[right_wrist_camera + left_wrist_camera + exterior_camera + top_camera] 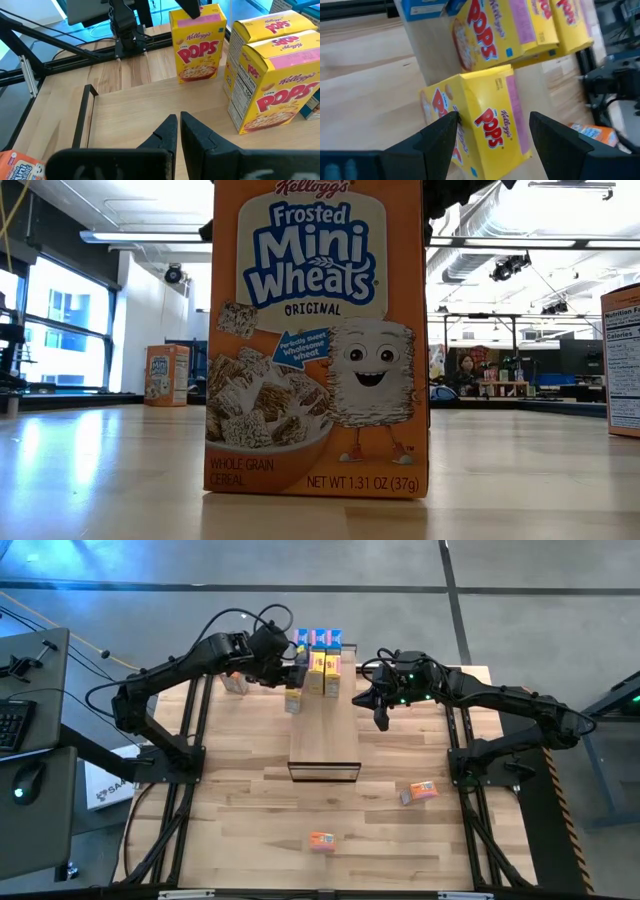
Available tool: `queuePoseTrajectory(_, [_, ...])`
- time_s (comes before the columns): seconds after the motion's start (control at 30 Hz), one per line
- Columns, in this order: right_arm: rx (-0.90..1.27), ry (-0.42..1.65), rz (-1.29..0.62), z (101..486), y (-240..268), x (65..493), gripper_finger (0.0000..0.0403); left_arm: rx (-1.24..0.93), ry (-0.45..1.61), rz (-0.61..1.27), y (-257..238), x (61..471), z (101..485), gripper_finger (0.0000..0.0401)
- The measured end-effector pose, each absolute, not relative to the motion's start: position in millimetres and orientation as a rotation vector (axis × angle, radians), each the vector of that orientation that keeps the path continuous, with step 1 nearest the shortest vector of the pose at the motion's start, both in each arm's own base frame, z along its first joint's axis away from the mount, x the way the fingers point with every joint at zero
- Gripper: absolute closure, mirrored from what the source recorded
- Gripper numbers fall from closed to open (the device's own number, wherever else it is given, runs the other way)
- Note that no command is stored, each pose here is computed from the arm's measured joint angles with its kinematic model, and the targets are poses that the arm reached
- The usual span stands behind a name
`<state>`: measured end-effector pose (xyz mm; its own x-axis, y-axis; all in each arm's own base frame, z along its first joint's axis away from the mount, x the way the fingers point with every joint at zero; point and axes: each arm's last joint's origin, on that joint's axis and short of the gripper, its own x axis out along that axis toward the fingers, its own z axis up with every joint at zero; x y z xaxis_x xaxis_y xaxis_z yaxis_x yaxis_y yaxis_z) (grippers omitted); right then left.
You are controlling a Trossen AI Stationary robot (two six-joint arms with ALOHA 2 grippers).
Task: Stack cereal on shelf
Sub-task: Put the yellow cereal box on the shelf aligned with the yellow cereal boxes
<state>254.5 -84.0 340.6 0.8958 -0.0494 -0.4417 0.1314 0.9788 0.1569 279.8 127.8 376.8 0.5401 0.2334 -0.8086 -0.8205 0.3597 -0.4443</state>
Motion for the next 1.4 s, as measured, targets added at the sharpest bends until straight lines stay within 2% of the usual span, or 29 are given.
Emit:
queuePoseTrajectory(0.8, [0.183, 0.445, -0.094, 341.1, -84.0, 254.8, 0.0389, -0.878, 0.759, 0.675, 125.2, 281.5, 377.0, 0.0160])
queuePoseTrajectory(1.0, [0.183, 0.445, -0.095, 341.1, -84.0, 254.8, 0.0389, -0.853, 0.817, 0.693, 123.8, 277.4, 374.2, 0.0160])
queuePoseTrajectory(1.4, [0.178, 0.446, -0.117, 341.1, -84.7, 254.7, 0.0389, -0.826, 0.809, 0.697, 122.5, 278.8, 374.8, 0.0160])
